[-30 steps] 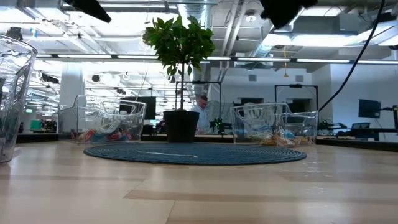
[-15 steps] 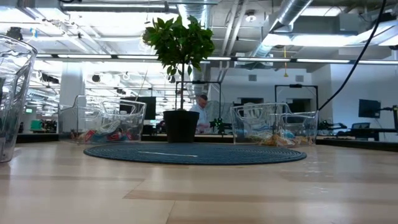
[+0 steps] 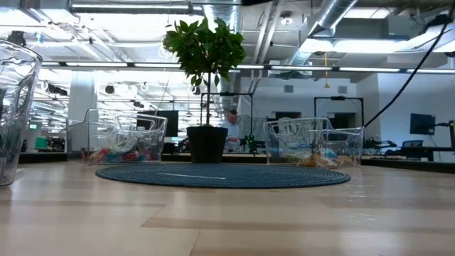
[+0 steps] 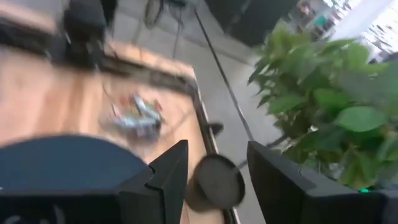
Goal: Pick and place Granola Bars by type
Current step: Return to Home Position
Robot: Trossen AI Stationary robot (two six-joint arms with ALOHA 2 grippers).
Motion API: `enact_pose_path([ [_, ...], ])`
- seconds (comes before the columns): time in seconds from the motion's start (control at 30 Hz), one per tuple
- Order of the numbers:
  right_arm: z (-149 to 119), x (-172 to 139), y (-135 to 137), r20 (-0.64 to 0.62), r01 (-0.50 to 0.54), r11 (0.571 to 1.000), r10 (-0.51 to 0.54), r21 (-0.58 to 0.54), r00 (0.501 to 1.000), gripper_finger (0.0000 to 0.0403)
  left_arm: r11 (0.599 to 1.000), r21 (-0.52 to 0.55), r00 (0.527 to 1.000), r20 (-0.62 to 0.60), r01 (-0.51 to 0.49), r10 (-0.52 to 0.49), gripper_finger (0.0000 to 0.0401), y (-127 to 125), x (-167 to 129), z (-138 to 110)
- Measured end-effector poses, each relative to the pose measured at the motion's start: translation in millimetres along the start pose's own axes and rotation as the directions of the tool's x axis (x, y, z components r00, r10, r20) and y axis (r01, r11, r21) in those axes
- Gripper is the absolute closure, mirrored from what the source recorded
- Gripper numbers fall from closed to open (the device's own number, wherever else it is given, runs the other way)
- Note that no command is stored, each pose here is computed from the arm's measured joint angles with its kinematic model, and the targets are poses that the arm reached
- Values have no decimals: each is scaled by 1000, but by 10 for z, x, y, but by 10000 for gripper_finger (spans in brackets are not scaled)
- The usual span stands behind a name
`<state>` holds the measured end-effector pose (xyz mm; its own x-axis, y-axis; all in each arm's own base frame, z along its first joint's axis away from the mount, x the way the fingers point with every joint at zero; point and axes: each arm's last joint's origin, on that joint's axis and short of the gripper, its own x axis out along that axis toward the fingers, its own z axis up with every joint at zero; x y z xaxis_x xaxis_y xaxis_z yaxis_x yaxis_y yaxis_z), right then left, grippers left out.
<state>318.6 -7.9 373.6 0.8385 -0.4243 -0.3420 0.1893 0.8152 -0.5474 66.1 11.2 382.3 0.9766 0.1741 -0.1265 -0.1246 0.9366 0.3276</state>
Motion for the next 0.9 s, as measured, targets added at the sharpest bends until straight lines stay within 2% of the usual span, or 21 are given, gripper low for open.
enact_pose_path([
  [0.17, -33, -320, -374, 144, -15, 994, -1, 108, 990, 244, 999, -27, 998, 63, -21, 22, 250, -15, -206, -52],
  [0.37, -140, -765, -569, 261, 7, 977, -64, 212, 963, 244, 992, -71, 989, 99, -101, 108, 250, -50, -345, -221],
  [0.47, -260, -906, -559, 293, 1, 972, -72, 234, 953, 244, 989, -89, 987, 105, -116, 125, 250, -81, -374, -324],
  [0.67, -587, -1065, -473, 402, -82, 966, -24, 244, 915, 244, 982, -134, 973, 171, -131, 153, 250, -133, -367, -475],
  [0.9, -1093, -1099, -388, 369, -54, 933, -88, 357, 925, 244, 981, -140, 969, 190, -134, 159, 250, -188, -245, -630],
])
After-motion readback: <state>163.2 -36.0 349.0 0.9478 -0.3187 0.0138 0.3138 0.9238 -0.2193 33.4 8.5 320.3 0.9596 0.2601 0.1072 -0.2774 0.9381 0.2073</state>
